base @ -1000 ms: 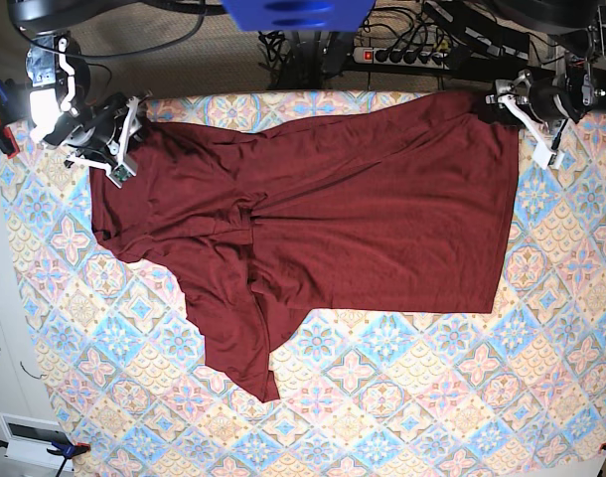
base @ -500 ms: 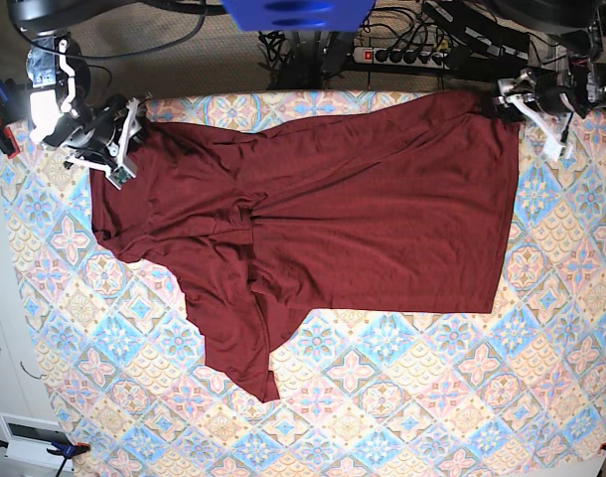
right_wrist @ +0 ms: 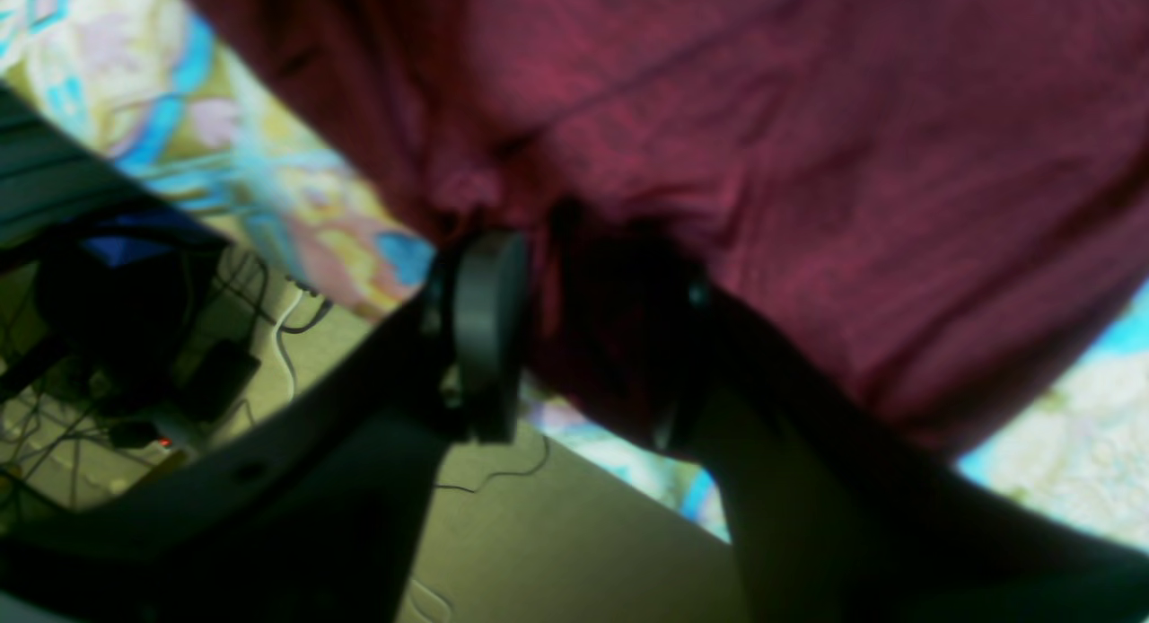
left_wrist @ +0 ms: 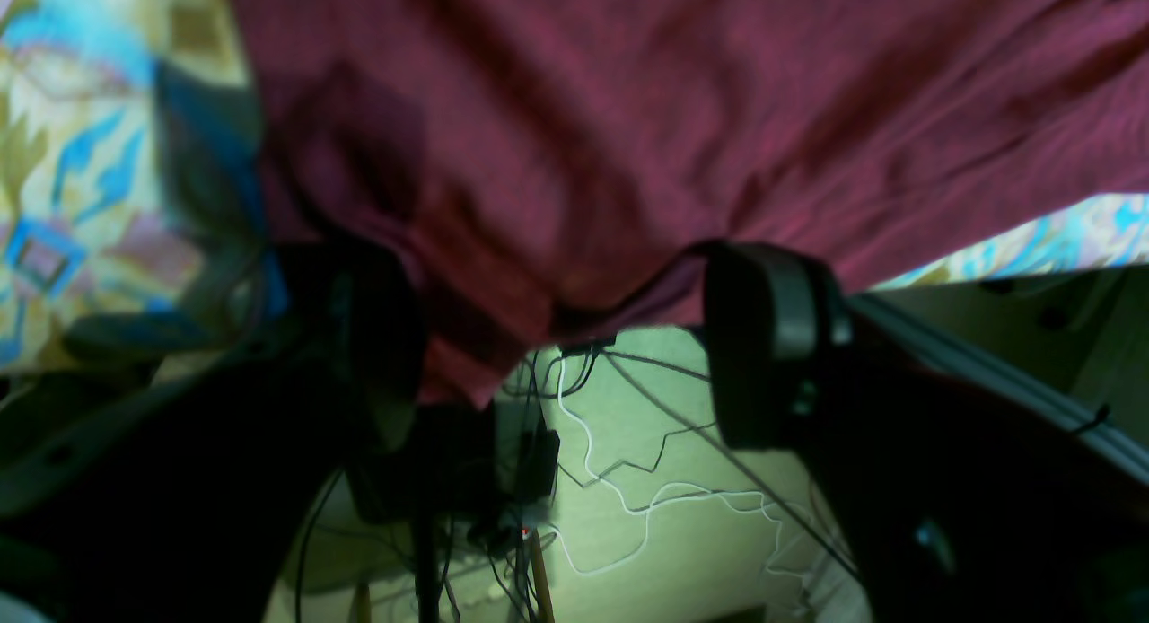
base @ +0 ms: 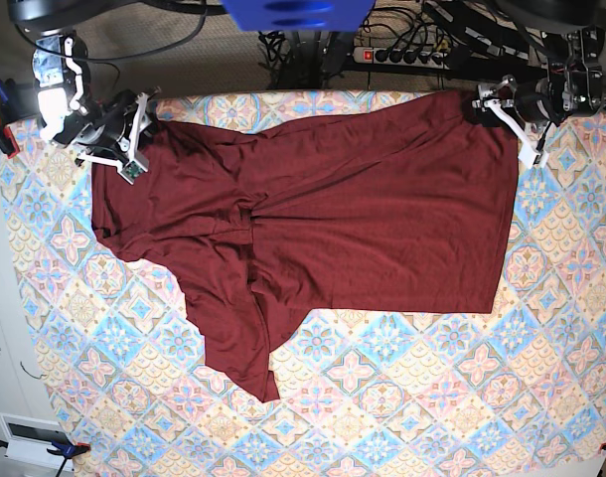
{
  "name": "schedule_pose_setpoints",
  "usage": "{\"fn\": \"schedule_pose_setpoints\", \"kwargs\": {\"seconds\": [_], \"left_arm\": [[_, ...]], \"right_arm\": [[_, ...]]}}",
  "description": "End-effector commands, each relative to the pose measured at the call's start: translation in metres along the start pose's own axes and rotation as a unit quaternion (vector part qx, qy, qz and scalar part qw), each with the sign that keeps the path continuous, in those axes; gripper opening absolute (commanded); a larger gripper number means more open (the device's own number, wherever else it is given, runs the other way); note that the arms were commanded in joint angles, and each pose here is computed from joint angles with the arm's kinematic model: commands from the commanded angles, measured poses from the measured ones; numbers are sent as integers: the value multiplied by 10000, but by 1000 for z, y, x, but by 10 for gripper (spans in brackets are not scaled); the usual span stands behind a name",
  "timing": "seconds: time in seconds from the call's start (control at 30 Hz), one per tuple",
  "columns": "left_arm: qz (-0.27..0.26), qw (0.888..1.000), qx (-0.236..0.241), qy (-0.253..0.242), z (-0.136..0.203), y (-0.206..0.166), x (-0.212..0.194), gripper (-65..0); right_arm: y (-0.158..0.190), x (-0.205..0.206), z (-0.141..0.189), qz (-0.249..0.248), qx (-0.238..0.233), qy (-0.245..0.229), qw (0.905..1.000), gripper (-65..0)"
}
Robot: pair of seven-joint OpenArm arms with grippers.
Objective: Layout the t-shirt on the table in an organized manner, then fold the t-shirt properly
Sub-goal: 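Lift the shirt edge with both grippers and pull it taut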
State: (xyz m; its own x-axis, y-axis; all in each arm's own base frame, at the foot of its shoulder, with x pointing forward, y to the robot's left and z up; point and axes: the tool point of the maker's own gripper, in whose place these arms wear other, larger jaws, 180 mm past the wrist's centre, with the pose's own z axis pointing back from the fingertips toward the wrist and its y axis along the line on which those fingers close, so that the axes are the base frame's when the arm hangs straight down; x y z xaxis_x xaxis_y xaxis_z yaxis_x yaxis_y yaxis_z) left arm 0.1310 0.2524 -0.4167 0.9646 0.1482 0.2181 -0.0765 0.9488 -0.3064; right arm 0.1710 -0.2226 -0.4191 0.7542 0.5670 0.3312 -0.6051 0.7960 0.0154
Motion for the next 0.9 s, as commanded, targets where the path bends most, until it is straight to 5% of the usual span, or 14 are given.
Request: {"fn": "schedule_pose_setpoints", "kwargs": {"seconds": [0.0, 0.1, 0.37, 0.57, 0.87], "left_arm": [[-34, 10000, -43, 46, 2, -2, -2, -279], [-63, 9999, -72, 43, 2, -3, -2, -426], [-1046, 9936, -272, -337, 22, -9, 16, -453], [-1115, 9922, -150, -537, 31, 0, 26, -648], [-1098, 9920, -140, -608, 33, 1, 30, -650]], "right_arm": [[-7, 6, 6, 87, -82, -90, 9999, -432], [-7, 6, 6, 80, -84, -105, 9999, -431], [-10, 6, 7, 46, -135, -120, 9998, -347], [-9, 4, 5, 48, -102, -79, 9999, -314], [-17, -20, -3, -26, -214, 329, 9992, -311]]}}
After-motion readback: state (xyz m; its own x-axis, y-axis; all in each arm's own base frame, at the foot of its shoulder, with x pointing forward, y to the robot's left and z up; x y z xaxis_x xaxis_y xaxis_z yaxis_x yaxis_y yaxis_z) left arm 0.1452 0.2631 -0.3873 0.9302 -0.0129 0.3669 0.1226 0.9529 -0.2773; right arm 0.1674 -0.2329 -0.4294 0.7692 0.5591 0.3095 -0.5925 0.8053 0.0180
